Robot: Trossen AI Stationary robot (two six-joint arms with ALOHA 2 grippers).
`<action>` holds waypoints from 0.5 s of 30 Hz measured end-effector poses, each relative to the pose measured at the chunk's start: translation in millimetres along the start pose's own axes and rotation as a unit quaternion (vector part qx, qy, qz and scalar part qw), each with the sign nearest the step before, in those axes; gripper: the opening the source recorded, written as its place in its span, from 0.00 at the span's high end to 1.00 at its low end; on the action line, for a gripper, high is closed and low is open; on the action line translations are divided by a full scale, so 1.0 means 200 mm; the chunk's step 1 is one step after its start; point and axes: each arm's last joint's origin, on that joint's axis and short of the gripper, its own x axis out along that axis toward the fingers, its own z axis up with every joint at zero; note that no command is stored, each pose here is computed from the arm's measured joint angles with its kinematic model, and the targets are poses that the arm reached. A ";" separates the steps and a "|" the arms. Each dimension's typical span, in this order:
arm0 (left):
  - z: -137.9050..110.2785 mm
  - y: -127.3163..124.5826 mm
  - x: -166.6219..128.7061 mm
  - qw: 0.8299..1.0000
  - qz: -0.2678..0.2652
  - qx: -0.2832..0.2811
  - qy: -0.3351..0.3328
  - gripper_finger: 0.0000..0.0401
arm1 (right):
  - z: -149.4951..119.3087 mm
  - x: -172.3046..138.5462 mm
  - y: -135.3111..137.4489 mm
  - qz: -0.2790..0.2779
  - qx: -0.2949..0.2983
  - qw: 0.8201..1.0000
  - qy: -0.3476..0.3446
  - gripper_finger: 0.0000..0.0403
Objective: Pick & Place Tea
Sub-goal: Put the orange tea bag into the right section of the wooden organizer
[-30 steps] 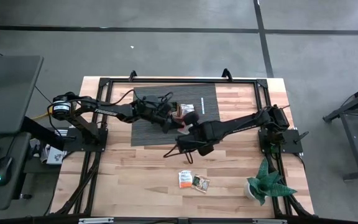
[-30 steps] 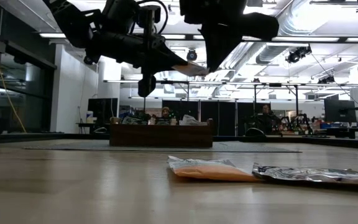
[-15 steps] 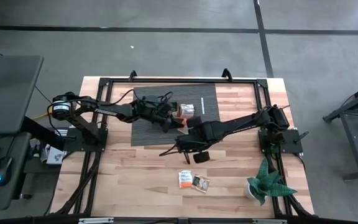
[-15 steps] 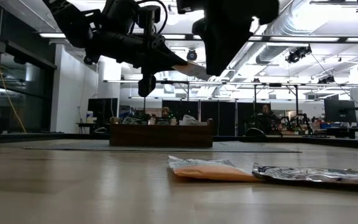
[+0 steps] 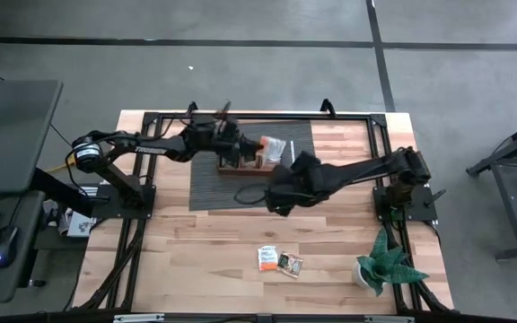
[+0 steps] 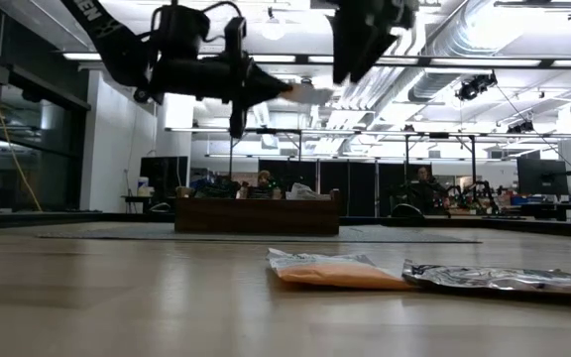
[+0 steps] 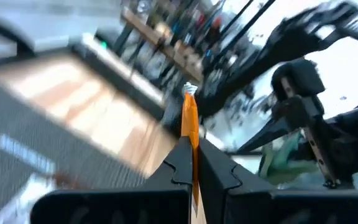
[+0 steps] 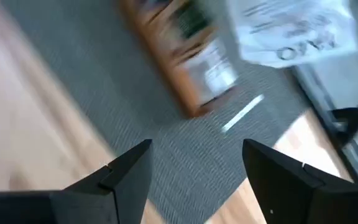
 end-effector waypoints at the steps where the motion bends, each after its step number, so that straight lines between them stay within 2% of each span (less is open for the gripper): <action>1: 0.02 0.00 -0.01 1.000 -0.008 0.007 -0.015 1.00 | 0.01 -0.03 -0.02 -0.010 0.022 1.000 -0.019 0.40; 6: 0.15 -0.04 -0.05 0.991 -0.082 0.037 -0.104 1.00 | 0.05 -0.15 -0.14 -0.041 0.119 0.985 -0.115 0.40; 10: 0.23 -0.07 -0.11 0.973 -0.134 0.047 -0.180 1.00 | 0.10 -0.23 -0.21 -0.040 0.192 0.961 -0.194 0.40; 15: 0.28 -0.10 -0.15 0.958 -0.172 0.056 -0.223 1.00 | 0.22 -0.30 -0.25 -0.004 0.219 0.936 -0.274 0.40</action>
